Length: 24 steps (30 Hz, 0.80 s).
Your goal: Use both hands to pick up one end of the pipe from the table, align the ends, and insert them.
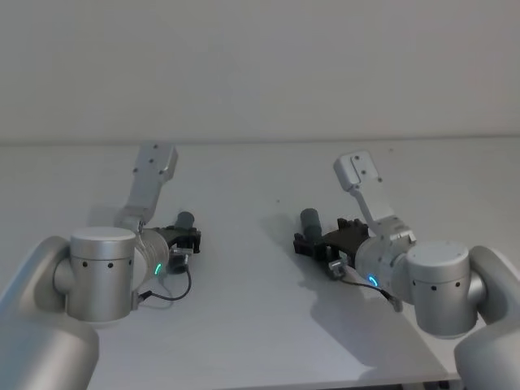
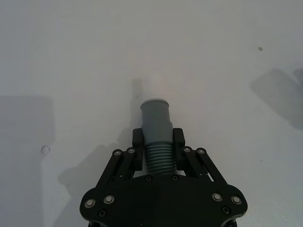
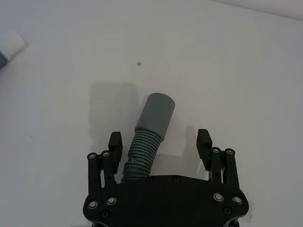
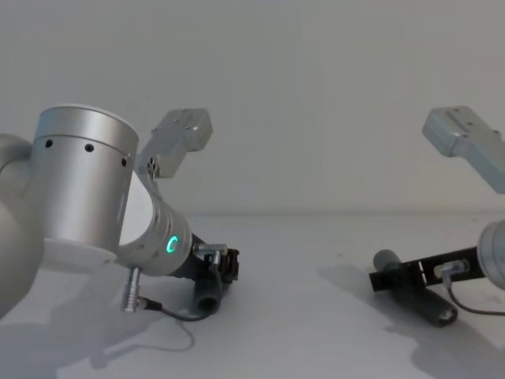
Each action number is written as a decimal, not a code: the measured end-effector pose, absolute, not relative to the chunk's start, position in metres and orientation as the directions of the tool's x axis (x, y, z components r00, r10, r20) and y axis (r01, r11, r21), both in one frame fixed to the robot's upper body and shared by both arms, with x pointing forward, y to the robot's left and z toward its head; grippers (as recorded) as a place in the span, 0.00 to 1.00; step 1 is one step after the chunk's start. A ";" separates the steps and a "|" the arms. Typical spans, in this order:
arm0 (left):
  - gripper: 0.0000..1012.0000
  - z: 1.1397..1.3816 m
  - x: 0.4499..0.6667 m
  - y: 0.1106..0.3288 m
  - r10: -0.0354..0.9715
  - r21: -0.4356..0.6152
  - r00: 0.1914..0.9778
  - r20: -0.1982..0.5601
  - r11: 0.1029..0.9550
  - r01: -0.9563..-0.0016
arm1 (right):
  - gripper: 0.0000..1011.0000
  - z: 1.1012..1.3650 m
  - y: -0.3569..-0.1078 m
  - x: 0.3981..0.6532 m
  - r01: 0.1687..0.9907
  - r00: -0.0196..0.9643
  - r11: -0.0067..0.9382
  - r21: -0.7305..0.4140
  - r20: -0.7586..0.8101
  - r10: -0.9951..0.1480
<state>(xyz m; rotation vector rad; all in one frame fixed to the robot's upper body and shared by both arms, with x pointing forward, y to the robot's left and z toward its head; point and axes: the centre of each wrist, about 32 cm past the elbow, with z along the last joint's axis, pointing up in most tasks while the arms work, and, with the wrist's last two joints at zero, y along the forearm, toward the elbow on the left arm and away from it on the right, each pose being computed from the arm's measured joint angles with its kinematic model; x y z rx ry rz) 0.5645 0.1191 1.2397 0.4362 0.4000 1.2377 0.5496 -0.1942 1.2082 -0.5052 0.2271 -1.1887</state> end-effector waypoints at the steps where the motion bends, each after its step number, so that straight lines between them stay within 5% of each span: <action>1: 0.33 1.240 0.565 0.119 0.959 0.523 0.279 -0.056 0.266 -0.810 | 0.94 1.208 -0.194 0.550 0.826 0.367 0.278 -0.490 0.092 -0.926; 24: 0.33 1.240 0.565 0.119 0.959 0.523 0.278 -0.056 0.266 -0.810 | 0.30 1.206 -0.190 0.555 0.822 0.365 0.275 -0.499 0.090 -0.927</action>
